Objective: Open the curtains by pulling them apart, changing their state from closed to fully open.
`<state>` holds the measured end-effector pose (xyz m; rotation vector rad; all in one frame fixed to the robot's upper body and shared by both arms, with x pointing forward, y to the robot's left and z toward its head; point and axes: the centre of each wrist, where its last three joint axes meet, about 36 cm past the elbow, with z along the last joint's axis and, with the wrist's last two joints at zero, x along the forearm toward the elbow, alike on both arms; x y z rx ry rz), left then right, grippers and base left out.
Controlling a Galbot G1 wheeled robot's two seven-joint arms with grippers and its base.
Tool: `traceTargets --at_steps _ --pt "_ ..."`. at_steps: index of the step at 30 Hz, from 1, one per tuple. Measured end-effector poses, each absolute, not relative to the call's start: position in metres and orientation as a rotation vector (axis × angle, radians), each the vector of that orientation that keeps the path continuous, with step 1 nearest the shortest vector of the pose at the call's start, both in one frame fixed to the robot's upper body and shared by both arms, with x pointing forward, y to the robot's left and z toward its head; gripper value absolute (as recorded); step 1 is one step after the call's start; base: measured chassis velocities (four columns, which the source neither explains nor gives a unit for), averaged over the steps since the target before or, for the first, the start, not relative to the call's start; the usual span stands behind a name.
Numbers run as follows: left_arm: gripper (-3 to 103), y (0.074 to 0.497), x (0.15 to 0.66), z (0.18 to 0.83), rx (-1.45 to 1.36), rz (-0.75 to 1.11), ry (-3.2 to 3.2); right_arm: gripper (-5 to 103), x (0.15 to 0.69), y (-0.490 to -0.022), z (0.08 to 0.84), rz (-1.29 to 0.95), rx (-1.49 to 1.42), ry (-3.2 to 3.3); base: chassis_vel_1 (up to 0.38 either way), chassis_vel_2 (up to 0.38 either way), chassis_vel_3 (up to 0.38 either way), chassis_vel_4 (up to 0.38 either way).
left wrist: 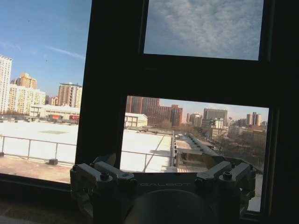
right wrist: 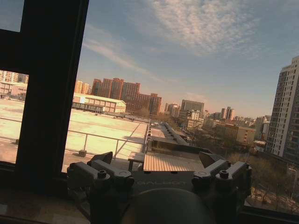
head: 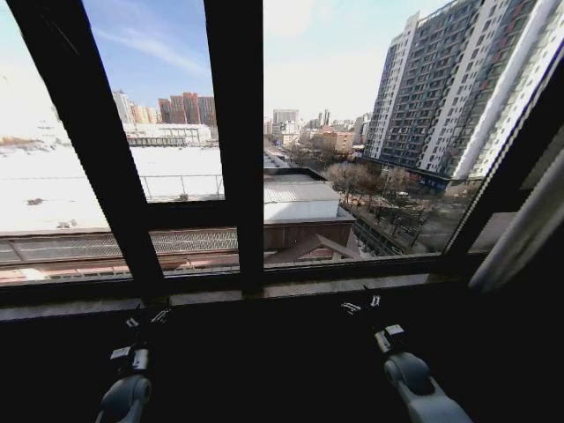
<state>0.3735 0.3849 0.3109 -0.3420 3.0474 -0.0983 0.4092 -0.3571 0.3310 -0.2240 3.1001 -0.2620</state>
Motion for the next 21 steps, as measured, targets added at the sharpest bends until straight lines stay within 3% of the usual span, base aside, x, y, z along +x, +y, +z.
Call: traceTargets --at_steps 7,15,21 --pt "100 0.3845 0.3735 0.3107 -0.34 -0.099 3.048 100 0.4092 -0.3573 0.3311 -0.262 -0.224 3.1 0.02 -0.242 -0.04 0.254" --pt "100 0.3844 0.3735 0.3106 -0.34 -0.1 3.048 100 0.4092 -0.3573 0.3311 -0.263 -0.223 3.1 0.17 -0.345 -0.179 0.351" --pt "100 0.3844 0.3734 0.3105 -0.339 -0.1 3.048 100 0.4091 -0.3574 0.3311 -0.263 -0.223 3.1 0.169 -0.167 -0.16 0.186"
